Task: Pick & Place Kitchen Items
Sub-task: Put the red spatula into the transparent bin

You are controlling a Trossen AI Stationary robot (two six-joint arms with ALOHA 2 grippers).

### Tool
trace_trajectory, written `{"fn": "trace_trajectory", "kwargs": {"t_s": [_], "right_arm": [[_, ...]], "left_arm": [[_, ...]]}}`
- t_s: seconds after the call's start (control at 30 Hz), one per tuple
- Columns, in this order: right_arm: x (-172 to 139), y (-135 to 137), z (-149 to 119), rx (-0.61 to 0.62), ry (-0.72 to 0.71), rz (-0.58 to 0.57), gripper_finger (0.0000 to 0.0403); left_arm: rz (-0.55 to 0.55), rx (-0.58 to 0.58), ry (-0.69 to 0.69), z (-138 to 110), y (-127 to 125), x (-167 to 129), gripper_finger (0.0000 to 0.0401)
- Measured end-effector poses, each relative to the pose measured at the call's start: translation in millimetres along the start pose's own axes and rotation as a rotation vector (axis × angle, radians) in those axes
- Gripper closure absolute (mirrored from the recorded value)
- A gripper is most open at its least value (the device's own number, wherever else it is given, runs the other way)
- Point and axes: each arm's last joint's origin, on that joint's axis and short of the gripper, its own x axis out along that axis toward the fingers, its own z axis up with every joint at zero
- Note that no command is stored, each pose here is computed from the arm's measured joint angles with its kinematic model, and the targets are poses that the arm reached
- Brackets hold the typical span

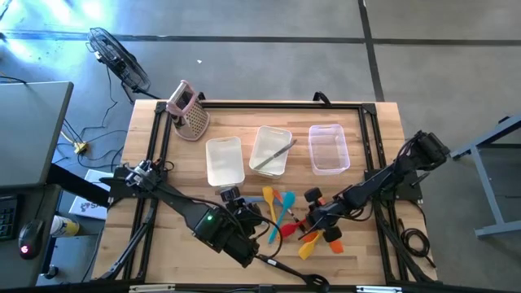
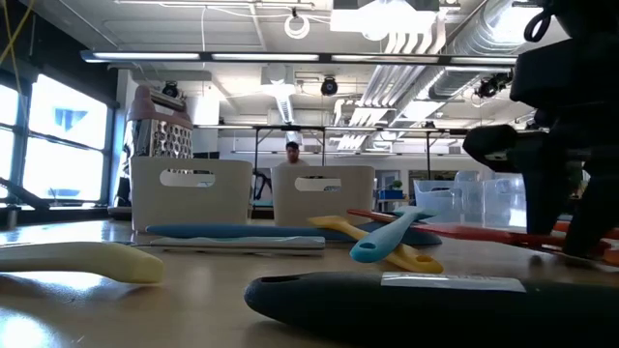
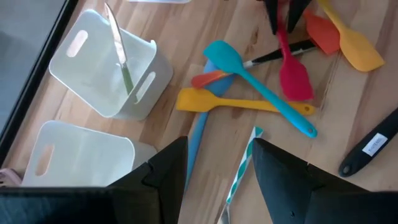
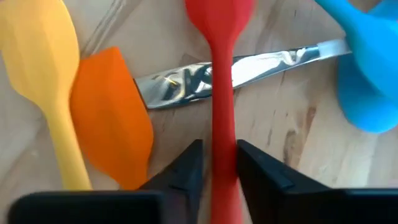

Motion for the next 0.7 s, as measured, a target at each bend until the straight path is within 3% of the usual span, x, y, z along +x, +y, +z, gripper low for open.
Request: {"fn": "trace_trajectory", "kwargs": {"t_s": [0.13,0.7], "right_arm": [[0.5,-2.5,0.1,0.019,0.002,0.024,0.0378],[1.1,-5.5,0.8,-0.028,-0.010,-0.072,0.0374]], "left_arm": [[0.001,0.000,-0.001,0.1,0.0,0.0,0.0228],[0.003,0.000,-0.004,0.1,-0.1,0.1,0.0228]]}}
